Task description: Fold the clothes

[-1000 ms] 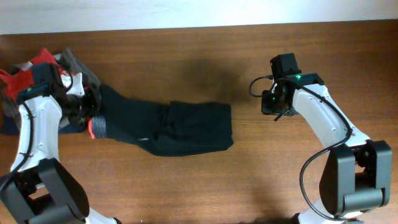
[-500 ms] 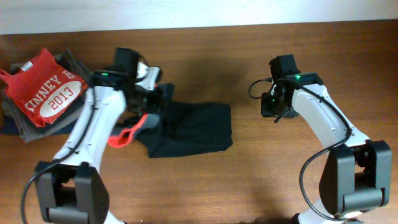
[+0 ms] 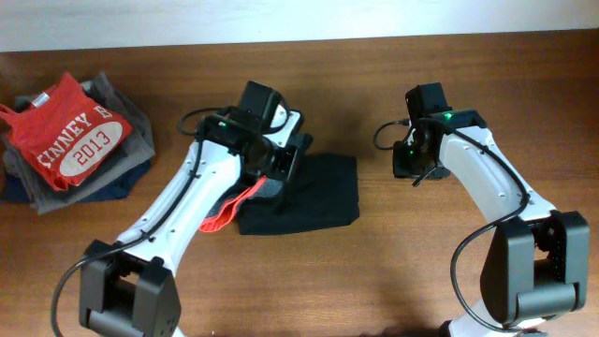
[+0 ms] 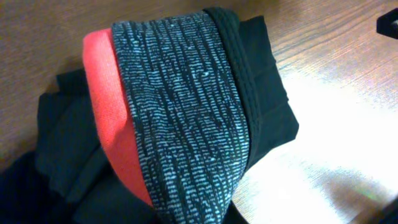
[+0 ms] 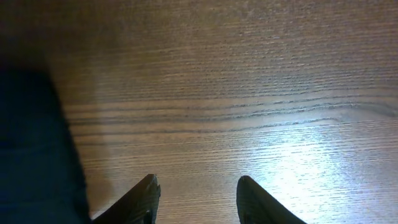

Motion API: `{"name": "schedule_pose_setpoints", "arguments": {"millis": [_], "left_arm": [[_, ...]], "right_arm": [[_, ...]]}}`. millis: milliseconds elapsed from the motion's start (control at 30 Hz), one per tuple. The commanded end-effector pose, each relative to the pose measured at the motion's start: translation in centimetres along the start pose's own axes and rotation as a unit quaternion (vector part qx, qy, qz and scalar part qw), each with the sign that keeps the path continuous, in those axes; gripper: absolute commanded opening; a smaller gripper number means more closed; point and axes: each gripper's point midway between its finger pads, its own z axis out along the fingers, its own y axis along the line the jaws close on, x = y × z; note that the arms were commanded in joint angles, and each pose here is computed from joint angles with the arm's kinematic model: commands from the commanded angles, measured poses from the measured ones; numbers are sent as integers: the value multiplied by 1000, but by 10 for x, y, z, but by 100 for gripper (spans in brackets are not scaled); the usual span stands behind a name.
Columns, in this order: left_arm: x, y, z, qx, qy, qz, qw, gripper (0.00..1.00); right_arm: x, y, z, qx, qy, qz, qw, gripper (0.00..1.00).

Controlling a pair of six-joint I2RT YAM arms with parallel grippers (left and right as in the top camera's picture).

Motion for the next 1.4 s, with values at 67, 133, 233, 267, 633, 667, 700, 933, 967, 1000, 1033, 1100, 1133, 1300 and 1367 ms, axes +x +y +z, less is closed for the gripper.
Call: {"name": "schedule_pose_setpoints", "arguments": {"millis": [67, 133, 233, 267, 633, 667, 700, 933, 967, 1000, 1033, 1100, 1133, 1300, 1367], "left_arm": [[-4, -12, 3, -2, -3, 13, 1000, 0], [-3, -14, 9, -1, 3, 15, 1000, 0], [-1, -13, 15, -2, 10, 15, 1000, 0], [-1, -13, 16, -2, 11, 14, 1000, 0], [1, 17, 9, -17, 14, -21, 1000, 0], [1, 21, 8, -18, 14, -26, 999, 0], [0, 24, 7, -19, 14, -30, 999, 0], [1, 20, 6, 6, 16, -37, 999, 0], [1, 18, 6, 10, 16, -37, 999, 0], [1, 17, 5, 15, 16, -37, 999, 0], [-1, 14, 4, 23, 14, -36, 999, 0], [-5, 8, 1, 37, 8, -34, 999, 0], [-8, 5, -2, 44, 4, -33, 998, 0], [-23, -16, -12, 95, -16, -23, 995, 0], [-23, -20, -11, 100, -16, -19, 995, 0]], "right_arm": [[-6, 7, -13, -10, -19, -9, 1000, 45], [-5, 11, -13, -12, -18, -15, 1000, 45], [-3, 21, -14, -23, -16, -33, 999, 45], [-2, 26, -13, -27, -16, -41, 999, 45], [15, 82, 15, -74, 17, -112, 991, 20], [16, 87, 19, -80, 21, -115, 990, 20], [17, 91, 23, -83, 24, -118, 989, 20], [27, 104, 59, -92, 58, -126, 986, 20], [28, 105, 63, -92, 62, -126, 986, 20], [30, 105, 69, -91, 68, -126, 986, 20], [32, 105, 74, -91, 73, -126, 985, 20], [35, 104, 83, -88, 84, -125, 985, 19], [37, 104, 87, -86, 89, -125, 984, 19], [43, 102, 98, -81, 105, -124, 983, 18], [43, 102, 98, -81, 105, -124, 983, 19]]}}
